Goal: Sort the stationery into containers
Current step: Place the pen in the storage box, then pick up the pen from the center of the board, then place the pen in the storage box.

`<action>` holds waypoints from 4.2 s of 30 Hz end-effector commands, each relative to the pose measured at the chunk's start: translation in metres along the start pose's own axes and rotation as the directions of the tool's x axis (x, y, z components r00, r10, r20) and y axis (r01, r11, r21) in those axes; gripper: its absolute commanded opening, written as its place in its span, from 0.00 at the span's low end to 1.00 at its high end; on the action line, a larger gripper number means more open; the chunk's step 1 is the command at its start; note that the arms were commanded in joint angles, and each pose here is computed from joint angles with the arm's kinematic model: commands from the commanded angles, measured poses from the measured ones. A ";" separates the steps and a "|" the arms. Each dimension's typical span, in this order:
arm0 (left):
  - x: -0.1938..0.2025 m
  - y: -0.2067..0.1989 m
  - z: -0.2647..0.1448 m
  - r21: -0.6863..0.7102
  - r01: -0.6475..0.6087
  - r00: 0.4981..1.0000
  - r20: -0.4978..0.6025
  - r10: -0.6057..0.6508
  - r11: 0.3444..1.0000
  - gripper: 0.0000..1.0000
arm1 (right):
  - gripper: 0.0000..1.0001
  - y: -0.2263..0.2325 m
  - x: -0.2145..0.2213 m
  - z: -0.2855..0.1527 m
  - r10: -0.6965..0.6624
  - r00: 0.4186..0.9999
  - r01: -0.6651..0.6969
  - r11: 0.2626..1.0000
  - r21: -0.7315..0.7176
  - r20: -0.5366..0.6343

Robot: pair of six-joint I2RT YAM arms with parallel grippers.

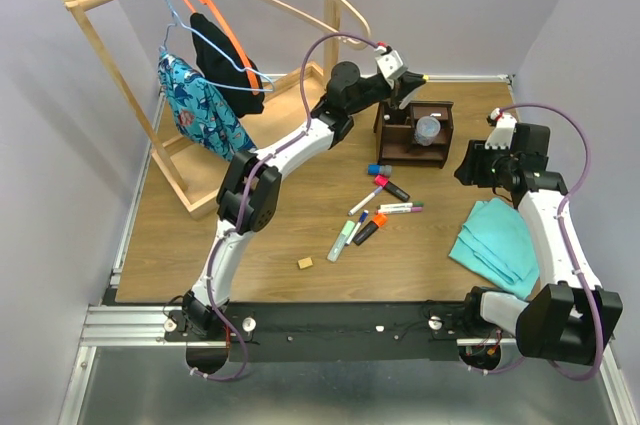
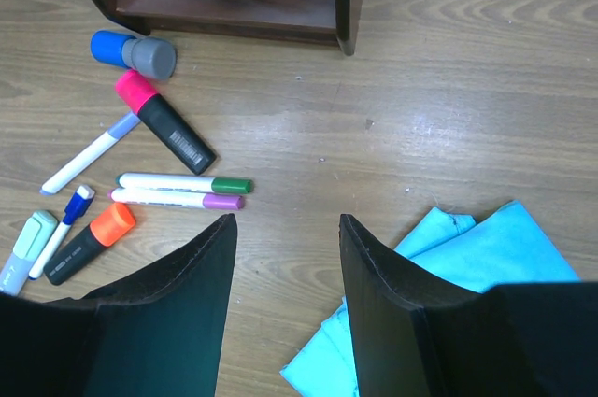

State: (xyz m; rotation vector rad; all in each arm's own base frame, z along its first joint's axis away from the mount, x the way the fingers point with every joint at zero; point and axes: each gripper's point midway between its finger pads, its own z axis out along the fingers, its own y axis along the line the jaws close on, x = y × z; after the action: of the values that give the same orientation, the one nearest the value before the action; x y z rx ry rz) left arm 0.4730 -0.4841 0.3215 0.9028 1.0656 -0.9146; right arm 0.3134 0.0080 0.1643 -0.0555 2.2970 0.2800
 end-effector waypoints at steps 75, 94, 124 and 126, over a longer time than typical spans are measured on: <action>0.225 -0.136 -0.179 -0.178 0.128 0.424 -0.879 -0.216 0.976 0.45 | 0.56 0.015 0.018 -0.021 0.005 1.000 -0.004 0.998 -0.056 0.027; 0.248 -0.166 -0.201 -0.179 0.256 0.291 -0.923 -0.252 0.950 0.00 | 0.56 0.011 0.015 -0.021 0.003 1.000 -0.002 0.999 -0.044 0.024; 0.013 -0.020 0.004 0.062 -0.127 0.991 -0.025 0.129 0.990 0.00 | 0.56 0.006 0.018 -0.014 0.022 1.000 -0.022 0.999 -0.046 0.005; 0.020 -0.017 0.004 0.057 -0.125 0.991 -0.033 0.127 0.991 0.00 | 0.56 0.004 0.018 -0.014 0.023 1.000 -0.023 0.999 -0.041 0.001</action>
State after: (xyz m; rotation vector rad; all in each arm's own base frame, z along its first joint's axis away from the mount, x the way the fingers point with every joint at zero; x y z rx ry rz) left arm 0.4447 -0.4986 0.2900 1.0631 1.0494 -0.9114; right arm 0.2899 0.0140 0.1600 -0.0572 2.2916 0.3473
